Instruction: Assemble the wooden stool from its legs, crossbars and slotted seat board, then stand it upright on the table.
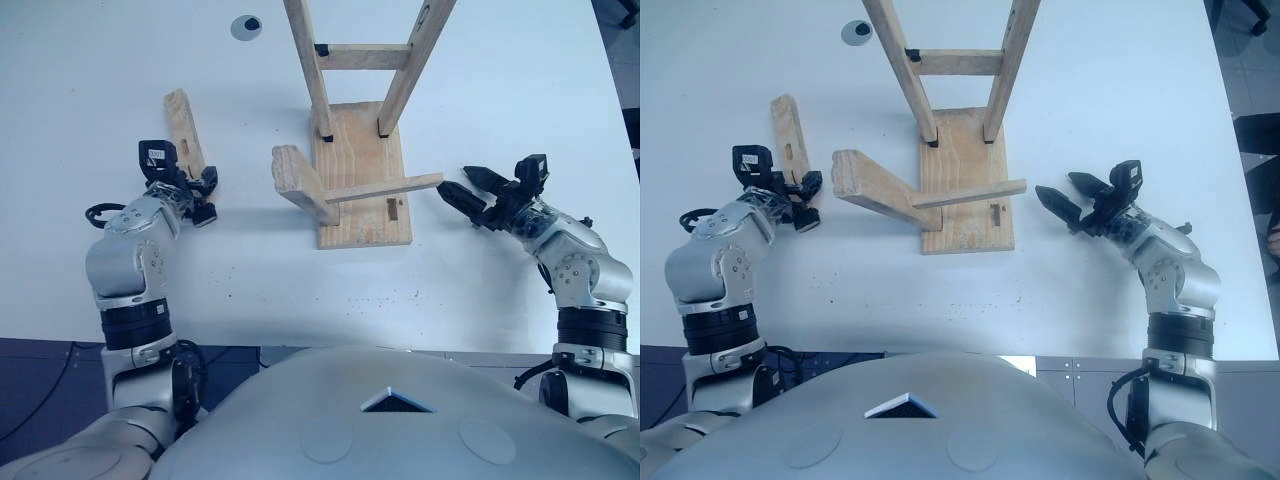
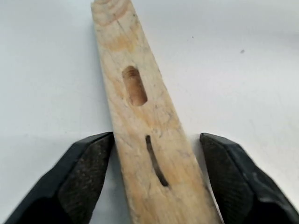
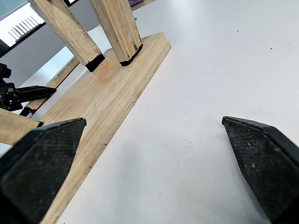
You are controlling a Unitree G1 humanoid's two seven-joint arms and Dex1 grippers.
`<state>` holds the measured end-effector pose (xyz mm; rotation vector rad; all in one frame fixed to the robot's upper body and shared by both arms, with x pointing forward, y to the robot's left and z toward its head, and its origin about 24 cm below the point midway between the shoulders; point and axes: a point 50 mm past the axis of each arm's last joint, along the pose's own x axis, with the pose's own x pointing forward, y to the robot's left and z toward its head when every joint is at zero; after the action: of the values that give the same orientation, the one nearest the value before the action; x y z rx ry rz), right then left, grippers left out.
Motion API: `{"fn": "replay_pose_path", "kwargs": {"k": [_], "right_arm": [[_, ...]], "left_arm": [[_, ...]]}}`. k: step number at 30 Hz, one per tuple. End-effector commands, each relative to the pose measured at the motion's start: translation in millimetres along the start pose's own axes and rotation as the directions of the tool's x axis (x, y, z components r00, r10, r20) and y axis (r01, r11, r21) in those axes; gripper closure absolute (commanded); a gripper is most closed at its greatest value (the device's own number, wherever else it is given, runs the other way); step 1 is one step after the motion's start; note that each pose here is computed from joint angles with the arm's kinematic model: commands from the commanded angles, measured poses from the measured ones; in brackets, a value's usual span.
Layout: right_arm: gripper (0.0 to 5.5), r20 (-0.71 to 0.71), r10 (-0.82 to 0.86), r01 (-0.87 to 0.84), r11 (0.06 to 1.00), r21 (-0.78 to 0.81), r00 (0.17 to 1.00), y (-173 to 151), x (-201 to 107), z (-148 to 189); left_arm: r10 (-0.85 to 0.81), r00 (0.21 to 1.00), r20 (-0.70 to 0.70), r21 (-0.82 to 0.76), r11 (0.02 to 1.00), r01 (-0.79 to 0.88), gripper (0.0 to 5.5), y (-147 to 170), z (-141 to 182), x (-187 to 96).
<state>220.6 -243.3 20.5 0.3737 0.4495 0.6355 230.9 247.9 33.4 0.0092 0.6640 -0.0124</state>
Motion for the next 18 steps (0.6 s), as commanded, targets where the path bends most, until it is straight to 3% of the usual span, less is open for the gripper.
{"fn": "replay_pose_path", "kwargs": {"k": [1, 6, 9, 10, 12, 15, 18], "right_arm": [[0.1, 0.005, -0.023, 0.023, 1.0, -0.019, 1.0, -2, -1, 4], [0.1, 0.008, -0.03, 0.03, 0.999, -0.024, 1.0, -3, -2, 6], [0.1, 0.013, -0.034, 0.034, 0.999, -0.023, 0.999, -3, -1, 7], [0.1, 0.015, -0.035, 0.035, 0.999, -0.023, 0.999, -3, -2, 8], [0.1, 0.022, -0.053, 0.054, 0.997, -0.051, 0.998, -8, -4, 15], [0.1, 0.068, -0.078, 0.087, 0.988, -0.128, 0.995, -14, -4, 46], [0.1, 0.271, 0.016, 0.011, 0.995, -0.097, 0.963, -5, 2, 108]], "left_arm": [[-0.01, 0.989, -0.147, 0.102, 0.994, 0.025, 2.75, 18, -29, 5], [-0.048, 0.989, -0.142, 0.206, 0.975, 0.077, 3.43, 31, -18, 7], [-0.074, 0.99, -0.117, 0.221, 0.97, 0.099, 3.44, 33, -10, 9], [-0.098, 0.992, -0.076, 0.209, 0.971, 0.112, 3.44, 31, -5, 11], [-0.146, 0.979, 0.145, 0.13, 0.983, 0.128, 3.44, 29, 32, 15], [-0.348, 0.784, 0.514, 0.155, 0.937, 0.314, 3.51, 17, 113, -7], [-0.531, 0.513, 0.674, 0.221, 0.808, 0.546, 3.51, 15, 169, -47]]}}
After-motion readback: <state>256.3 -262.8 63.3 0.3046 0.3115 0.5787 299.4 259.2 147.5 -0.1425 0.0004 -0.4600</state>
